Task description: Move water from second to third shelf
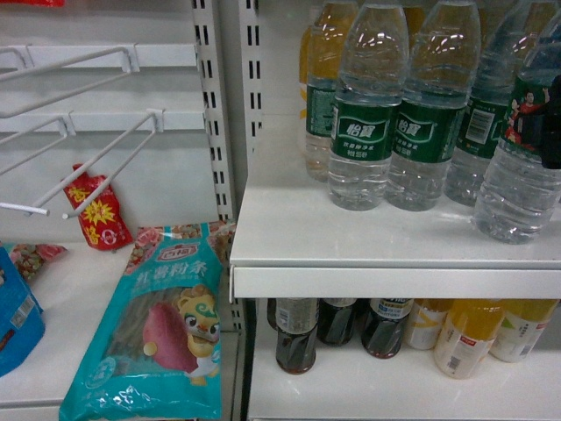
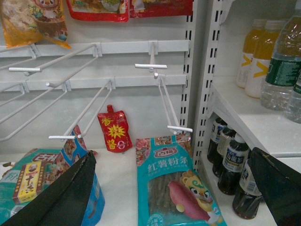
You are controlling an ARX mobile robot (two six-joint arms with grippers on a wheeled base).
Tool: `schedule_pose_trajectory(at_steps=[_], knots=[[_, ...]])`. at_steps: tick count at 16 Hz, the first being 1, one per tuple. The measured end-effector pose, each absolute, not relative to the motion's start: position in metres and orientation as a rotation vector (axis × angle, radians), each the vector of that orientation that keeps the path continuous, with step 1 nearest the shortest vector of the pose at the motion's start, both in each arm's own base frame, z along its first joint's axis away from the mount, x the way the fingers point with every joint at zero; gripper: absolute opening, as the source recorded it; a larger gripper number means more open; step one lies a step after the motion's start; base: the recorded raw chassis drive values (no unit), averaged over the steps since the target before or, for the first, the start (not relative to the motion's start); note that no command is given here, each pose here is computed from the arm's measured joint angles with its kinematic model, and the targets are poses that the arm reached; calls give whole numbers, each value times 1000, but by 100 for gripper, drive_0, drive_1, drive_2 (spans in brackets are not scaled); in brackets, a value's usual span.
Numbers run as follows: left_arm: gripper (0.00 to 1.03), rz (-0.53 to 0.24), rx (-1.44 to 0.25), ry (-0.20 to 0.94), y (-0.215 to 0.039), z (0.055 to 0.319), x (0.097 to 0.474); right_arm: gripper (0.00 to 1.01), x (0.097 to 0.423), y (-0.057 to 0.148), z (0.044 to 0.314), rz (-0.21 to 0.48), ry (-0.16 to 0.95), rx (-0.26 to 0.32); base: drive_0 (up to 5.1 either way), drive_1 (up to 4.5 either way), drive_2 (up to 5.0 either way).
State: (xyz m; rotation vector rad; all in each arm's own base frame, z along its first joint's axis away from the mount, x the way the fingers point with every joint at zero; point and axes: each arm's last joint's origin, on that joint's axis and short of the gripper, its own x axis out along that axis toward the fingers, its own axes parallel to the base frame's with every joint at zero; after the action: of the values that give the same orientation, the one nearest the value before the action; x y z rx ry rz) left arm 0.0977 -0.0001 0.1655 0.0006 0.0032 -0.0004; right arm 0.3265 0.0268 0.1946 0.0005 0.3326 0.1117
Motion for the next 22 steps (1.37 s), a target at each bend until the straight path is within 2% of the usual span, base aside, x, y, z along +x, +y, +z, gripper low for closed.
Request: schedule_pose_trajectory(at_steps=[1, 4, 11, 15, 16, 22], knots=[[98, -1, 1, 3, 0, 166, 98, 67, 327, 27, 195, 112, 330, 1, 0, 0, 0], [98, 0, 1, 3, 0, 166, 98, 98, 329, 27, 200, 115, 310, 2, 0, 0, 0], [98, 0, 1, 3, 0, 166, 98, 98, 319, 20, 208, 120, 318, 16, 0, 0, 0], [98, 0, 1, 3, 0, 166, 98, 98, 302, 16, 211, 119, 324, 77, 0, 0, 0], [98, 0, 1, 3, 0, 166, 98, 98, 295, 16, 212, 126, 334, 94, 0, 0, 0], [98, 0, 1, 3, 0, 166, 98, 98, 249, 18, 226, 144, 309, 102, 0, 0, 0]])
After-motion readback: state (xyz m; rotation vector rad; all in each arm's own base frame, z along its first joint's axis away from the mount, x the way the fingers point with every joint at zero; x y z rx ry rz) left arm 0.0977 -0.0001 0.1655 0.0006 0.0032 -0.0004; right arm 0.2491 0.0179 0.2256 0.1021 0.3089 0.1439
